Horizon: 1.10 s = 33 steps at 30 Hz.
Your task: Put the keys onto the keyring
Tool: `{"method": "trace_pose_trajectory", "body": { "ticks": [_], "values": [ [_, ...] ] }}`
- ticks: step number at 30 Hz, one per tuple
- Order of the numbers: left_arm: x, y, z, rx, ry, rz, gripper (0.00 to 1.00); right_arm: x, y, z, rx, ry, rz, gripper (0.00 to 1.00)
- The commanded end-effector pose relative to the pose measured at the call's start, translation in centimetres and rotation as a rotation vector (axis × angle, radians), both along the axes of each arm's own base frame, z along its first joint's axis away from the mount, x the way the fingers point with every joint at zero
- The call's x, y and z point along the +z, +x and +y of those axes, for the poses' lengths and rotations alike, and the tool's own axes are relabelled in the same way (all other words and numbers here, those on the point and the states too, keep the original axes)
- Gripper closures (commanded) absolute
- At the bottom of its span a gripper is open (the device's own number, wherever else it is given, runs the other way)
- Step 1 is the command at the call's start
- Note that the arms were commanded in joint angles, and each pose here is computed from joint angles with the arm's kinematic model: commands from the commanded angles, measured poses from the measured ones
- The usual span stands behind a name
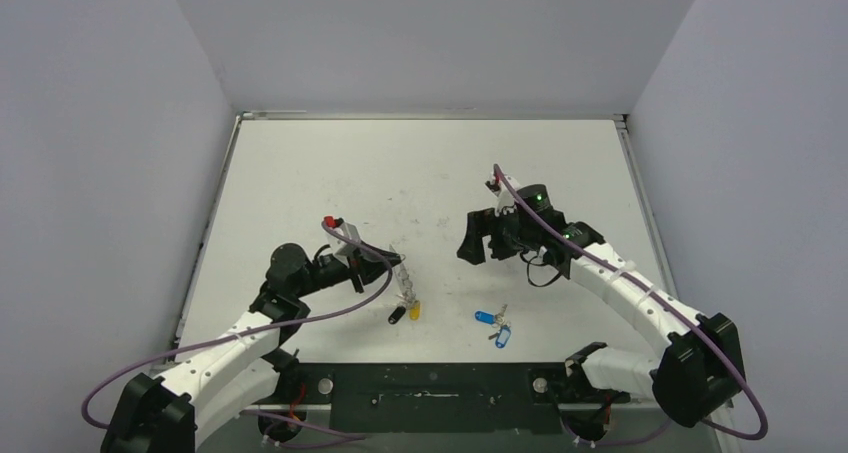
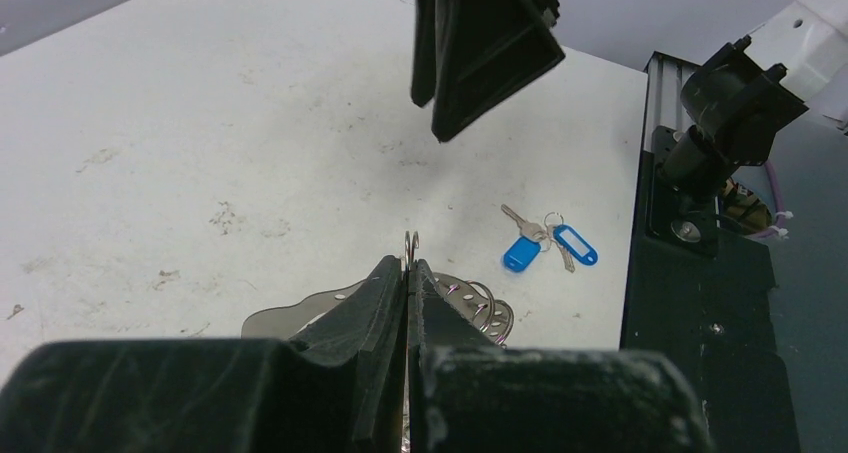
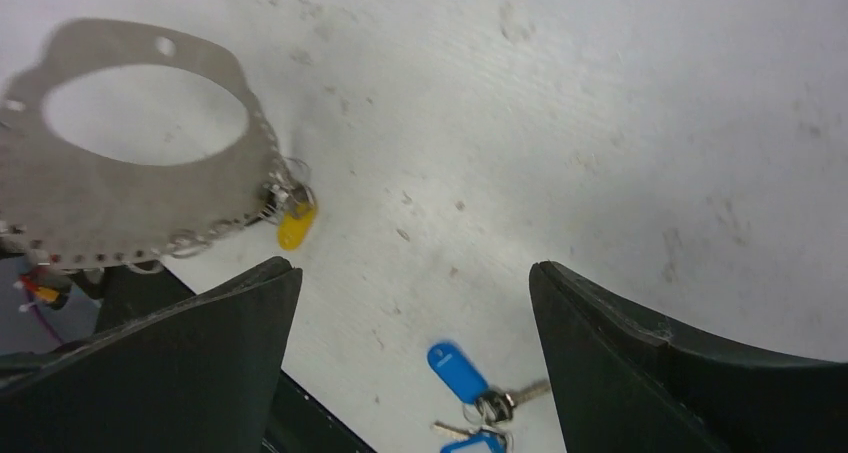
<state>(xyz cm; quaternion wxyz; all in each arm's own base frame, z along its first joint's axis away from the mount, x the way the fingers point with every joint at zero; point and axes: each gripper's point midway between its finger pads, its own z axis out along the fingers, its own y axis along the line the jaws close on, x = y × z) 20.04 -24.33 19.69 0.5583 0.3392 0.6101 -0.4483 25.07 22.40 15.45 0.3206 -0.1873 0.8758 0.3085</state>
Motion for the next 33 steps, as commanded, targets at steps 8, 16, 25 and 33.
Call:
{"method": "trace_pose_trajectory", "body": {
  "ticks": [8,16,25,33],
  "values": [
    [2.2,0.1,0.4,0.028,-0.025,-0.08,1.0,-5.2,-6.9,-9.6,-0.363,-0.466,0.233,0.23],
    [2.9,-0.3,0.4,0.013,-0.03,-0.098,1.0,-7.1,-11.0,-12.0,-0.46,-0.612,0.294,0.37],
    [3.3,-0.7,0.5,0.008,-0.035,-0.117,1.0,-9.5,-12.8,-11.2,-0.475,-0.503,0.369,0.58],
    [3.4,-0.8,0.5,0.002,-0.037,-0.117,1.0,-10.8,-11.8,-9.3,-0.47,-0.433,0.369,0.64]
  ]
}}
